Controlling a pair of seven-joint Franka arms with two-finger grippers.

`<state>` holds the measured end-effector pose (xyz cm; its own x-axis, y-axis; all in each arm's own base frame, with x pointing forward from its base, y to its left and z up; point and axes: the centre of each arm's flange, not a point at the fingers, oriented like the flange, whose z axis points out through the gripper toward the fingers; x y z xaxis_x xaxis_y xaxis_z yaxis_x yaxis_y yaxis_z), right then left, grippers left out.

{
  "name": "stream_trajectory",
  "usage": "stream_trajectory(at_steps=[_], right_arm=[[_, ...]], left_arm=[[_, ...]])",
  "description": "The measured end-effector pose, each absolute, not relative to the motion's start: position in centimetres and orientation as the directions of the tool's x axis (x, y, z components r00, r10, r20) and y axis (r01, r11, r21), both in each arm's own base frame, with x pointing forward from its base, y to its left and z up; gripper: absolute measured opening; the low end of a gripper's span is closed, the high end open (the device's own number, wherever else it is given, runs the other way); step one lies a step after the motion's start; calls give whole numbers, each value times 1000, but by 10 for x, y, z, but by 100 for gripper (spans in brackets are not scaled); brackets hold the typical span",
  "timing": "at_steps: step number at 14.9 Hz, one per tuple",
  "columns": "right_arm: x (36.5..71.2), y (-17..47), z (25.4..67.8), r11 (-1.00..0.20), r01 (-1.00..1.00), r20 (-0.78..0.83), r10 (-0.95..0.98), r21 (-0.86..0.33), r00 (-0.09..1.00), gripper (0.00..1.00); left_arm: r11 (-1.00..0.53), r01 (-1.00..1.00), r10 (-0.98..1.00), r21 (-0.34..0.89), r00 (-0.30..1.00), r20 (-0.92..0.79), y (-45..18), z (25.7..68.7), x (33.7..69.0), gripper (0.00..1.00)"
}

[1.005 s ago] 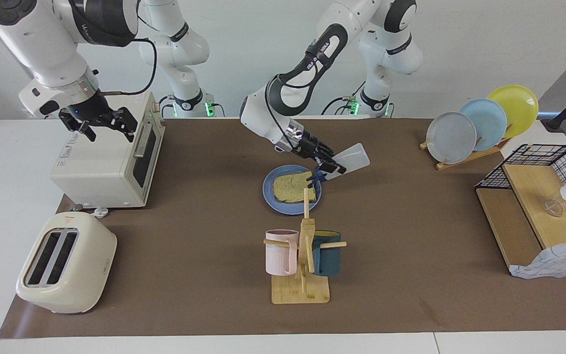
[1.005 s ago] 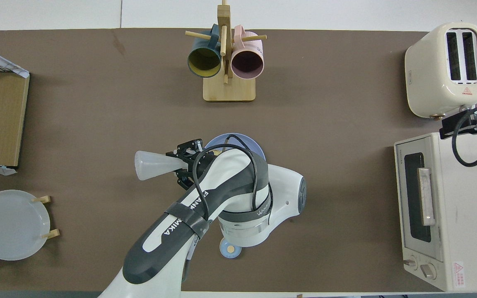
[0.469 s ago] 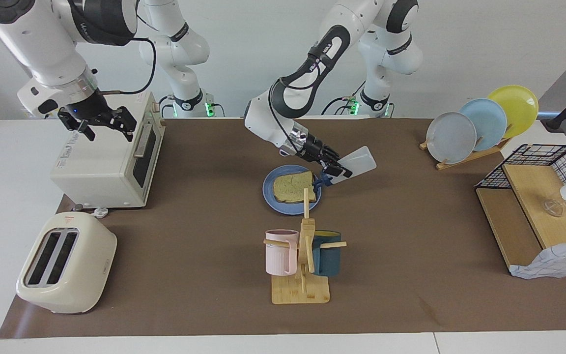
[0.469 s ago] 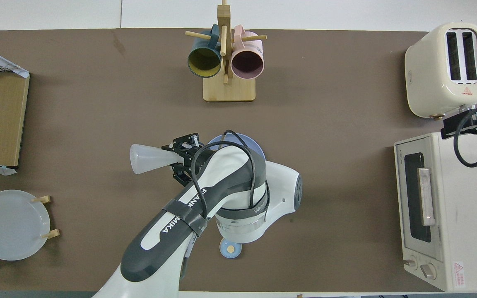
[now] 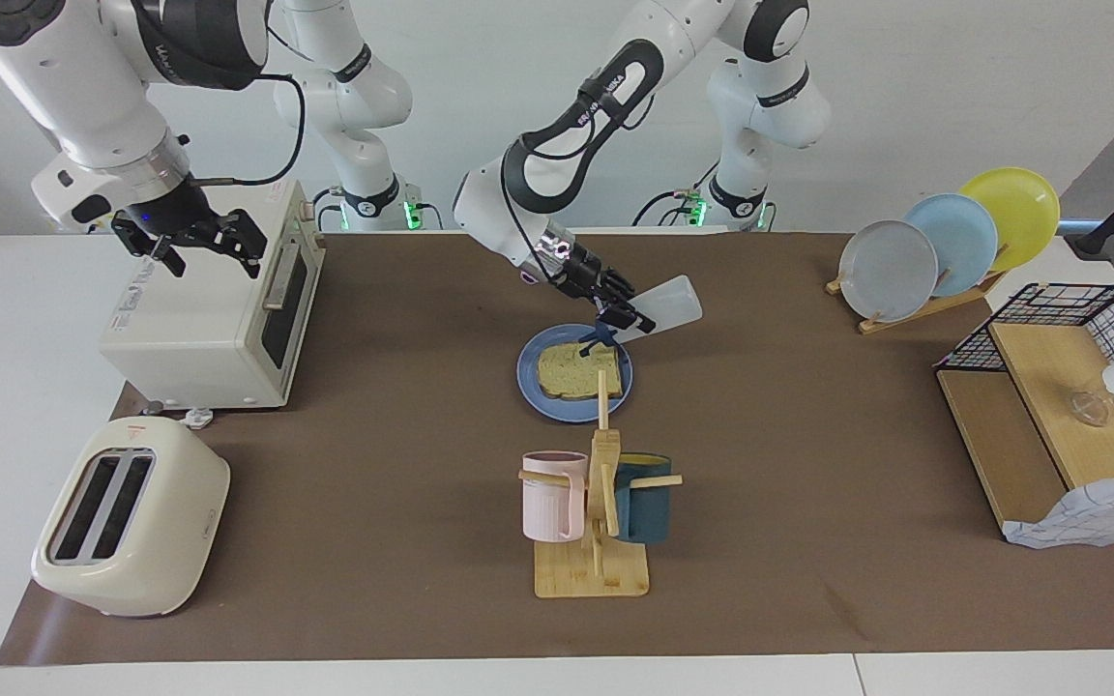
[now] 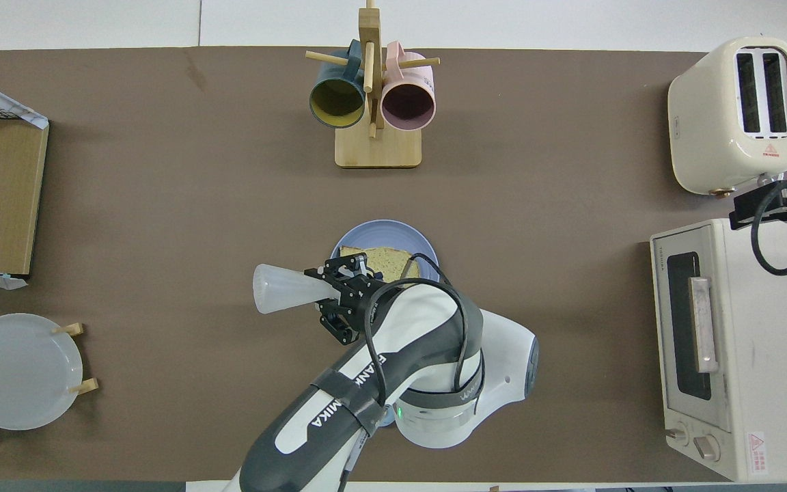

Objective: Put bread on plate and add seasoning
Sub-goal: 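Tilt the bottle and shake seasoning onto the toast with the left gripper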

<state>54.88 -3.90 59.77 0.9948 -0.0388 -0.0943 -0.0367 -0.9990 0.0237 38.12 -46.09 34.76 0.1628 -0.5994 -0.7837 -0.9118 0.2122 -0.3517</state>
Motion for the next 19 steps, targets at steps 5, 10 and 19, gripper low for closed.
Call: stream_trajectory(at_steps=[5, 10, 19], right_arm=[[549, -39, 598, -999, -37, -94, -39, 24, 995, 100], [549, -39, 598, -999, -37, -94, -39, 24, 995, 100], [549, -39, 598, -999, -37, -94, -39, 24, 995, 100]], left_arm=[[215, -912, -601, -350, 159, -784, -465, 348, 375, 33], [134, -920, -591, -368, 224, -775, -424, 349, 427, 33], [99, -911, -594, -400, 268, -758, -391, 351, 467, 33]])
